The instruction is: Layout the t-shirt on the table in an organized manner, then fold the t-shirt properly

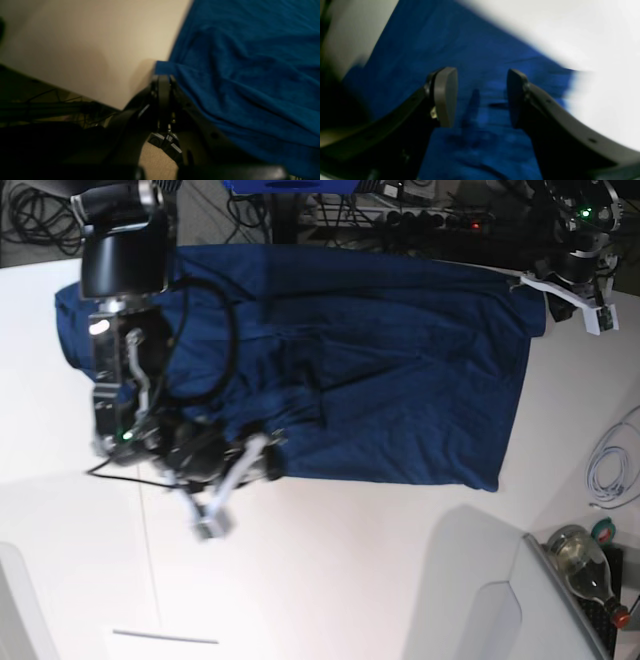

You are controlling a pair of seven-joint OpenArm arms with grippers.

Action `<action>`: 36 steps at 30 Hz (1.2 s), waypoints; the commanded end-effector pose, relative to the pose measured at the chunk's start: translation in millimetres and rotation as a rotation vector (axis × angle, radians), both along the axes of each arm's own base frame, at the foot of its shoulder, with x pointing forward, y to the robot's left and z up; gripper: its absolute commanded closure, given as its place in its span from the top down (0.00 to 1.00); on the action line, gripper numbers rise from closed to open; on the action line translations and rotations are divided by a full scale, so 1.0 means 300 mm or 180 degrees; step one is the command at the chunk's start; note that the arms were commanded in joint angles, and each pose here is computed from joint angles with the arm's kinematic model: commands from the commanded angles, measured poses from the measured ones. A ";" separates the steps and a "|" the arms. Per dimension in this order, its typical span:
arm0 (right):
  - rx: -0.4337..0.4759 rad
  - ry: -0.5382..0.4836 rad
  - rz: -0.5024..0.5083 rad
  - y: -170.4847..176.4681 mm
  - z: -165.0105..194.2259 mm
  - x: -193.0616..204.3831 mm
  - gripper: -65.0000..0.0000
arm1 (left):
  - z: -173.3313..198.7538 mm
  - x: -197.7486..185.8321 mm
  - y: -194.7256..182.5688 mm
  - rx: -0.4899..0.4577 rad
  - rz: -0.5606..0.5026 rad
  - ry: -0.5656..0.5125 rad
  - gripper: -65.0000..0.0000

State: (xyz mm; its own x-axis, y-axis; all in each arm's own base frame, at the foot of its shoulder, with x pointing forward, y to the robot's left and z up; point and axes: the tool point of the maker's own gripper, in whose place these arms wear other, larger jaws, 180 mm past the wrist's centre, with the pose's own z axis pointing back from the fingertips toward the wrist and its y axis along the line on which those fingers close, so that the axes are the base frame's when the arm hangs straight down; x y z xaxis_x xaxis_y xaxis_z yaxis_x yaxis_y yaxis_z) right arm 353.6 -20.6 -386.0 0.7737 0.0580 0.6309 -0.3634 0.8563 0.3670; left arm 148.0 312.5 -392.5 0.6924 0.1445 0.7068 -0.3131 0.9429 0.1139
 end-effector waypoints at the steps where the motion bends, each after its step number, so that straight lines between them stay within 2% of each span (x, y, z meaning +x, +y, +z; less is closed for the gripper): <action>1: 0.0002 -0.0088 -0.0084 -0.027 0.021 0.053 0.47 | 0.033 0.005 0.024 0.0076 0.0013 -0.0093 0.00; 6: -0.0177 0.0262 -0.0159 -0.114 -0.135 0.084 0.47 | 0.041 -0.009 0.051 0.0124 0.0073 -0.0088 0.00; 13: -0.0202 0.0367 -0.0302 -0.174 -0.223 0.069 0.45 | 0.040 -0.004 0.045 0.0121 0.0055 -0.0087 0.00; 15: -0.0197 0.0386 -0.0316 -0.177 -0.229 0.065 0.36 | 0.040 -0.004 0.045 0.0121 0.0055 -0.0087 0.00; 19: -0.0200 0.0390 -0.0315 -0.179 -0.228 0.063 0.00 | 0.029 -0.007 0.046 0.0106 0.0067 -0.0067 0.00; 25: -0.0239 0.0201 -0.0309 -0.203 -0.177 0.069 0.01 | -0.003 -0.011 0.038 0.0014 0.0106 -0.0043 0.00; 32: -0.0352 -0.0003 -0.0203 -0.206 -0.075 0.069 0.01 | -0.008 0.088 0.038 -0.0073 0.0163 -0.0222 0.00; 36: -0.0426 -0.0189 -0.0210 -0.239 -0.017 0.088 0.01 | -0.008 0.096 0.031 -0.0092 0.0173 -0.0243 0.00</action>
